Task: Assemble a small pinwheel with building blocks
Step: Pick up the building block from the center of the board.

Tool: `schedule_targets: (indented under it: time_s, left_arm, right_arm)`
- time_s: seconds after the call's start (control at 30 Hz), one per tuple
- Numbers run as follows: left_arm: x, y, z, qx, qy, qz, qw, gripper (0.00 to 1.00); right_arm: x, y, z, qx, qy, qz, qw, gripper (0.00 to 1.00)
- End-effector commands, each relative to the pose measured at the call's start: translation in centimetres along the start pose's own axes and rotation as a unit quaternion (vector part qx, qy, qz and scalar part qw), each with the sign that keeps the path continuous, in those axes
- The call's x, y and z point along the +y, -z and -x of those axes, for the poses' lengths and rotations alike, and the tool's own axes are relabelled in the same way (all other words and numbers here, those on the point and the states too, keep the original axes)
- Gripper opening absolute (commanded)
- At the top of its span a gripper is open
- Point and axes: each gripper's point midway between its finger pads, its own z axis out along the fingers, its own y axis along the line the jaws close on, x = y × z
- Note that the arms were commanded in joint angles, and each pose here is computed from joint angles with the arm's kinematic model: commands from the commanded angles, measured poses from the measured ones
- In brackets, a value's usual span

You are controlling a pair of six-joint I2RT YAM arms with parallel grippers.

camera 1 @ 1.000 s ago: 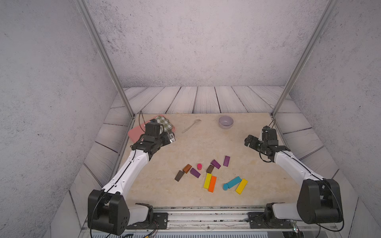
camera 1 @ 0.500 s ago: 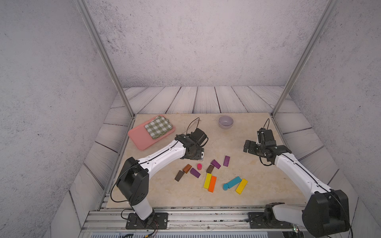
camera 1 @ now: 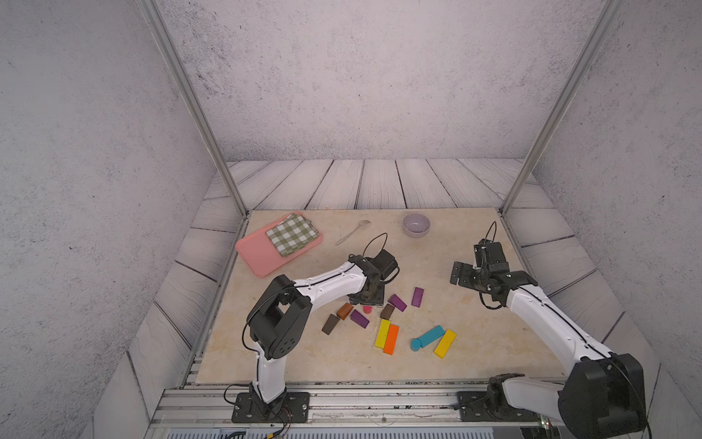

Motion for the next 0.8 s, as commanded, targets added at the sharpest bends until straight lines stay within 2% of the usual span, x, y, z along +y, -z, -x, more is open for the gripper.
schedule_targets:
  time_s: [0.0,0.33,0.63,0.7,0.77]
  left_arm:
    - [-0.4,-0.4,0.3,-0.001,0.015,-0.001,1.0,0.57]
    - [-0.5,-2.3,-0.3,0.015,0.026,0.001,1.0,0.49]
    - [0.0,-3.0,-0.7,0.02,0.033,0.009,0.999,0.47]
    - [0.1,-3.2,-0.8,0.022,0.032,0.012,0.999,0.43]
    - [0.2,-3.4,-0.9,0.025,0.033,0.015,0.999,0.43]
  right_arm:
    - [-0.5,0.3,0.1,-0.01,0.005,-0.01,1.0,0.99]
    - [-0.6,0.2,-0.1,-0.009,0.005,-0.01,1.0,0.99]
    - [-0.6,-0.1,-0.3,-0.005,0.003,-0.01,1.0,0.99]
    - [-0.6,-0.1,-0.3,-0.007,0.003,-0.01,1.0,0.99]
    - [-0.6,-0.1,-0.4,-0.005,0.004,-0.011,1.0,0.99]
